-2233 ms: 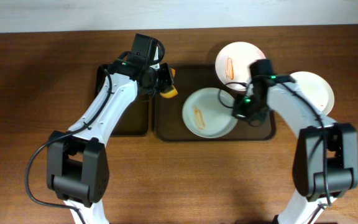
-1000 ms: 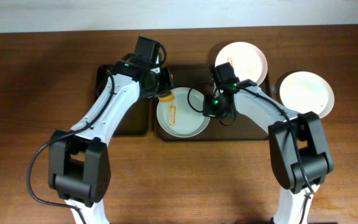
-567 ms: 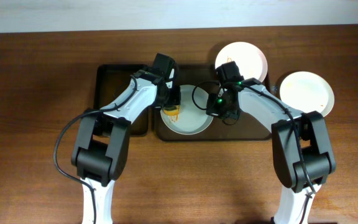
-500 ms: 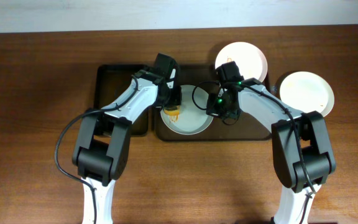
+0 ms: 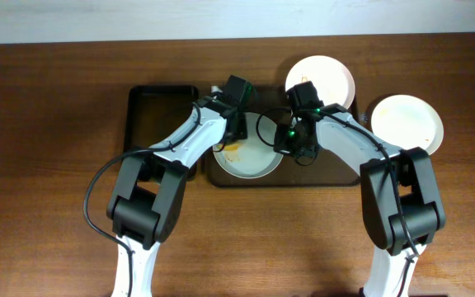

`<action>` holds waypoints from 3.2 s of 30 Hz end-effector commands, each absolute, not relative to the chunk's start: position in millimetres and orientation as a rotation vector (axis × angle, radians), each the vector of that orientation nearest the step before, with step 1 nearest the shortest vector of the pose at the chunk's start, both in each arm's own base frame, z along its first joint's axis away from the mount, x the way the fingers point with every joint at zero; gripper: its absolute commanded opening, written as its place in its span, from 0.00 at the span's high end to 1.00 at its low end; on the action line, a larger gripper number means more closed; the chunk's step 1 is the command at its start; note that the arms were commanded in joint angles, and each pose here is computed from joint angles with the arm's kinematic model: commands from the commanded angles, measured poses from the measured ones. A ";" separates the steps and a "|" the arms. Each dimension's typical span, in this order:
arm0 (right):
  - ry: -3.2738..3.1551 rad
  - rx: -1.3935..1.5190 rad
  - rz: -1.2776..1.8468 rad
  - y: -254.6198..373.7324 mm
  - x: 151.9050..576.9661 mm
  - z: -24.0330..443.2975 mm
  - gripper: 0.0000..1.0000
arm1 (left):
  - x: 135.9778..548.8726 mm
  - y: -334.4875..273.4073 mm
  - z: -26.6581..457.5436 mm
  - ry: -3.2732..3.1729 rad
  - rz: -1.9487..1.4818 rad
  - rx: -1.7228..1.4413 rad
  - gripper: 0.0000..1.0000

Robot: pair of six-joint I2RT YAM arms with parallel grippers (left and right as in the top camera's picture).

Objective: Clean dirty plates on tray and stack at the side
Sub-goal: 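Scrub the held plate with the sponge in the left gripper, then lift the left arm away and raise the plate with the right gripper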

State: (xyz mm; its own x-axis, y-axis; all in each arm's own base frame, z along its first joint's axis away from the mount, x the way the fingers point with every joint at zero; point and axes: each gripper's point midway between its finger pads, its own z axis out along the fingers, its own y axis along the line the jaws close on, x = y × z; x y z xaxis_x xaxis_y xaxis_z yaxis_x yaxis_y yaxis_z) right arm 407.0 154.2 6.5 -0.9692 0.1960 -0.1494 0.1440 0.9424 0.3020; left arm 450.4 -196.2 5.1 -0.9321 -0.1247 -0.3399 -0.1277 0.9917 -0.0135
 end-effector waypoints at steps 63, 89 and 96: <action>2.927 0.264 0.360 143.2 406.9 -10.8 0.96 | 303.6 -237.8 -72.5 3.087 0.050 -1.454 1.00; 2.919 0.085 0.505 161.3 406.7 -4.3 0.96 | 448.8 -206.1 110.5 2.740 -0.024 0.169 1.00; 2.838 -0.041 0.599 159.8 408.4 50.9 0.96 | 465.8 -180.7 168.2 2.642 -0.283 0.101 1.00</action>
